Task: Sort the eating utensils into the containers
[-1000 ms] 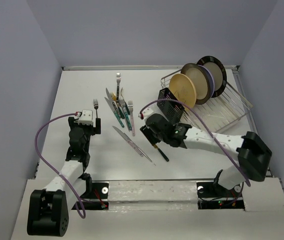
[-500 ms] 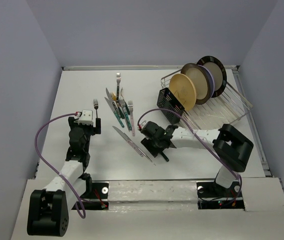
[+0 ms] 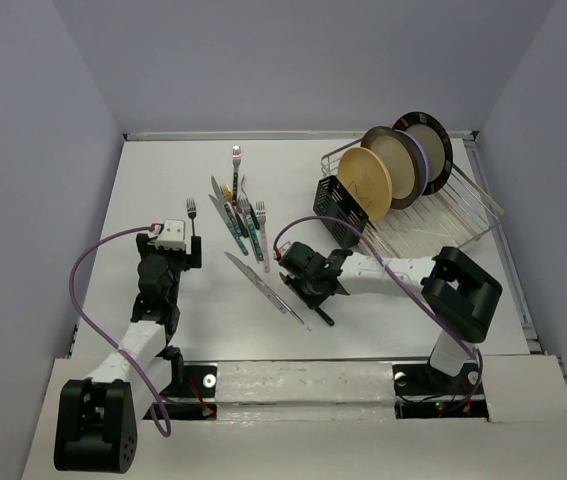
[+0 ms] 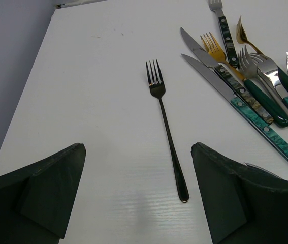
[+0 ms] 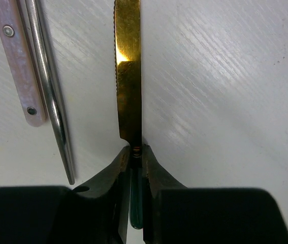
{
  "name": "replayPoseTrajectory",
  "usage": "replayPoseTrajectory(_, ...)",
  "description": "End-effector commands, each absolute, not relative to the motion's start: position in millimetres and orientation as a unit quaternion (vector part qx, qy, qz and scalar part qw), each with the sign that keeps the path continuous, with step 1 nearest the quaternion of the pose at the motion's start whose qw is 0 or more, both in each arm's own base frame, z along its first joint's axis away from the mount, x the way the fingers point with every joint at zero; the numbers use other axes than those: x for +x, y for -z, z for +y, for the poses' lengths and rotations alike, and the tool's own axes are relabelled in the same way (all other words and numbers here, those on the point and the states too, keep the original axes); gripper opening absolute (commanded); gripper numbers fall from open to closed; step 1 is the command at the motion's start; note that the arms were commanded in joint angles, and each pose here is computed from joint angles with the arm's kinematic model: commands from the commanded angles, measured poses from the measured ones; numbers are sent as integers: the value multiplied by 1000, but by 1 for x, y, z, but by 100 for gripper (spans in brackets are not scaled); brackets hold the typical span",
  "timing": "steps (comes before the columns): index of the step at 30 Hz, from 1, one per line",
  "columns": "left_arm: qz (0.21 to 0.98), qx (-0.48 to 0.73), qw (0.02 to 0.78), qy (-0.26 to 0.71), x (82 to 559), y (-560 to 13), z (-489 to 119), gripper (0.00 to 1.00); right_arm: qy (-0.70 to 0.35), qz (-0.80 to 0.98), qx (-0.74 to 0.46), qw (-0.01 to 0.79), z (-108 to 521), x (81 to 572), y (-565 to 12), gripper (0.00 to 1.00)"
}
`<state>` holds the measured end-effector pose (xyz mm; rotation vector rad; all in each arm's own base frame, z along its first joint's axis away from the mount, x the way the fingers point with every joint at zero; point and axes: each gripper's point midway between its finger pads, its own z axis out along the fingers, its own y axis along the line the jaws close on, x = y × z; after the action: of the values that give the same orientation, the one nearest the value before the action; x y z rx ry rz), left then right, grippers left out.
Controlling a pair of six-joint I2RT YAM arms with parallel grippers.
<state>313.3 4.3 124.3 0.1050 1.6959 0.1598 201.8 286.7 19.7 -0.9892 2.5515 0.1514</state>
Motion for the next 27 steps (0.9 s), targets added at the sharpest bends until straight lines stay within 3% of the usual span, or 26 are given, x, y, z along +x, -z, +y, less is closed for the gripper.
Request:
replayPoseTrajectory(1,718,42,691,-70,318,-148,3,99,-19,914,-361,187,275,202,-17,0)
replayPoseTrajectory(6,718,42,691,-70,318,-148,3,99,-54,881,-359,305,310,241,-76,0)
replayPoseTrajectory(10,717,42,692,-70,318,-148,3,99,-141,797,-347,475,349,272,-178,0)
replayPoseTrajectory(11,718,42,692,-70,317,-148,3,99,-184,751,-323,546,360,280,-230,0)
replayPoseTrajectory(17,718,42,692,-70,317,-148,3,99,-223,614,-136,745,313,318,-370,0)
replayPoseTrajectory(21,717,42,693,-70,317,-148,3,99,-196,564,22,802,242,346,-399,0)
replayPoseTrajectory(27,716,42,693,-70,317,-149,3,99,-143,507,115,842,187,360,-389,0)
